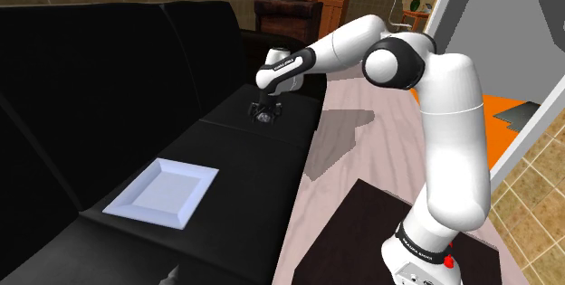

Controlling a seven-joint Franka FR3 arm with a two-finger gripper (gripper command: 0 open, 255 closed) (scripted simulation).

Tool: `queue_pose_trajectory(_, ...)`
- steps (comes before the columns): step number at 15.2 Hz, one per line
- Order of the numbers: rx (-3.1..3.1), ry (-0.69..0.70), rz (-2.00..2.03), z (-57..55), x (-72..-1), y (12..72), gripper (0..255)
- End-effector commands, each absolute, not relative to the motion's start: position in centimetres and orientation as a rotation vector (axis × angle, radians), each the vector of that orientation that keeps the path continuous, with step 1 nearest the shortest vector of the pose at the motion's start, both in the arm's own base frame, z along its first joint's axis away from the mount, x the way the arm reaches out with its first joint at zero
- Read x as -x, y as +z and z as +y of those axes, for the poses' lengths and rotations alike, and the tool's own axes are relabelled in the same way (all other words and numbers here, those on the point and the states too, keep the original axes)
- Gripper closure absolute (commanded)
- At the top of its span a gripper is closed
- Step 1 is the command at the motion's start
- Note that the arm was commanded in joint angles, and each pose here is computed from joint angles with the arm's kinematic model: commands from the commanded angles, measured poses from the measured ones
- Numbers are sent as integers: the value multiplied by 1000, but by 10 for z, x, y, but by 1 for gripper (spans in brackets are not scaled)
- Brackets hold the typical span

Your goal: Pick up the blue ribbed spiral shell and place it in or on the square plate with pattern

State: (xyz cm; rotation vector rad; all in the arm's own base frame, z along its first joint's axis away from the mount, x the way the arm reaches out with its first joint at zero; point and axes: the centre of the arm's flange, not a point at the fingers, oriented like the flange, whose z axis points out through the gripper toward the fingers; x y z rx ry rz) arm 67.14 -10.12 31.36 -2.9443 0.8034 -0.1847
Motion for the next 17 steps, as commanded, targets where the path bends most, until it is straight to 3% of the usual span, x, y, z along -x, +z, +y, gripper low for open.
queue_pose_trajectory(1,2944,-186,803,-101,-672,311,0)
queue_pose_trajectory(6,2944,-185,803,-101,-672,311,0)
queue_pose_trajectory(7,2944,-185,803,-101,-672,311,255)
queue_pose_trajectory(16,2944,-185,803,-101,-672,311,255)
queue_pose_trajectory(17,2944,-185,803,-101,-672,311,0)
